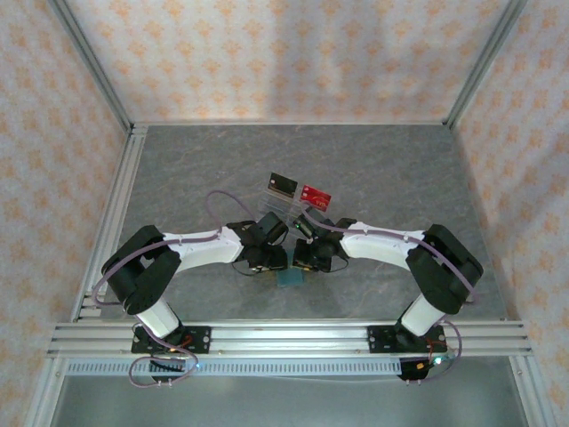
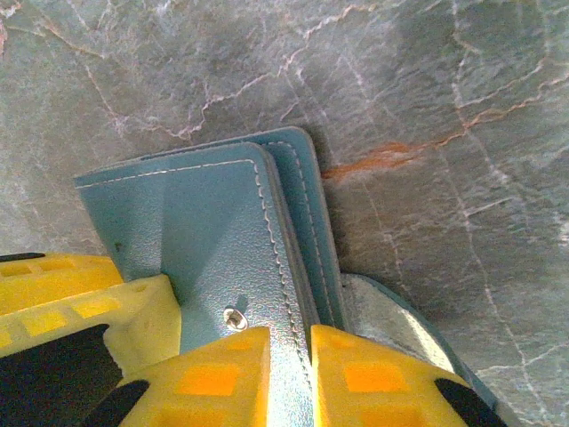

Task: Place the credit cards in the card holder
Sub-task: Pick up the card holder at the bottom-center of the table.

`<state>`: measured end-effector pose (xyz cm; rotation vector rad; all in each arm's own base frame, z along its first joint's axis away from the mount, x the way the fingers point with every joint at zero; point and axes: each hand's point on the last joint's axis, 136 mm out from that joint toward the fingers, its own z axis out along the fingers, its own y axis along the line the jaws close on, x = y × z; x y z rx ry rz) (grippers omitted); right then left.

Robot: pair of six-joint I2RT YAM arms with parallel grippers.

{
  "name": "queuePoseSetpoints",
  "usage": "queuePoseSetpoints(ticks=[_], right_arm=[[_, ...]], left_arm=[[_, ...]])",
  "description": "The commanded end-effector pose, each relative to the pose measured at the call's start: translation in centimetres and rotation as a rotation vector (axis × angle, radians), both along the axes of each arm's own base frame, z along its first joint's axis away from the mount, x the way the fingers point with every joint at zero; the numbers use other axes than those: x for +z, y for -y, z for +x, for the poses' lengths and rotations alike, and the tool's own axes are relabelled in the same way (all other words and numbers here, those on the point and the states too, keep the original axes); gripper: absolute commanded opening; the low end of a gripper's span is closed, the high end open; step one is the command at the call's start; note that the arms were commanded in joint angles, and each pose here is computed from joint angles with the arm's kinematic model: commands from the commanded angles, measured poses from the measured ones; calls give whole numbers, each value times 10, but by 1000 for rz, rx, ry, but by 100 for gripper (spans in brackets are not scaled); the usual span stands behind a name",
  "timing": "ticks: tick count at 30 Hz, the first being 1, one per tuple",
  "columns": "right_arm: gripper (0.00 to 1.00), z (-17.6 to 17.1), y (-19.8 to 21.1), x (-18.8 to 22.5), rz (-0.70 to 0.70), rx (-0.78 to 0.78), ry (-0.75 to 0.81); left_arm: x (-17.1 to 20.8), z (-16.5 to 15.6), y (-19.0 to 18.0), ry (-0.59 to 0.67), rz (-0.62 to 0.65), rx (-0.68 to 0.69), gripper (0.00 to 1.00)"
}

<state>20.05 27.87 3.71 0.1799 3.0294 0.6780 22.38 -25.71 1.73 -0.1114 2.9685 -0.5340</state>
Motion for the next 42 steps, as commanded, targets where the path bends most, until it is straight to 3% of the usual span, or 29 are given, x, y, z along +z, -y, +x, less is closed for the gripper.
queuePoseSetpoints(ticks=[1, 11, 30, 42], right_arm=[[19, 2, -26, 24, 127, 44, 25], [23, 4, -42, 18, 214, 36, 9], [23, 2, -16, -21, -36, 86, 23], [21, 8, -49, 16, 127, 106, 63]], left_arm=[[-32, -28, -19, -105, 102, -25, 32], [-34, -31, -22, -112, 107, -23, 32], [-38, -37, -29, -120, 118, -19, 32], [-40, -38, -26, -122, 111, -10, 32]])
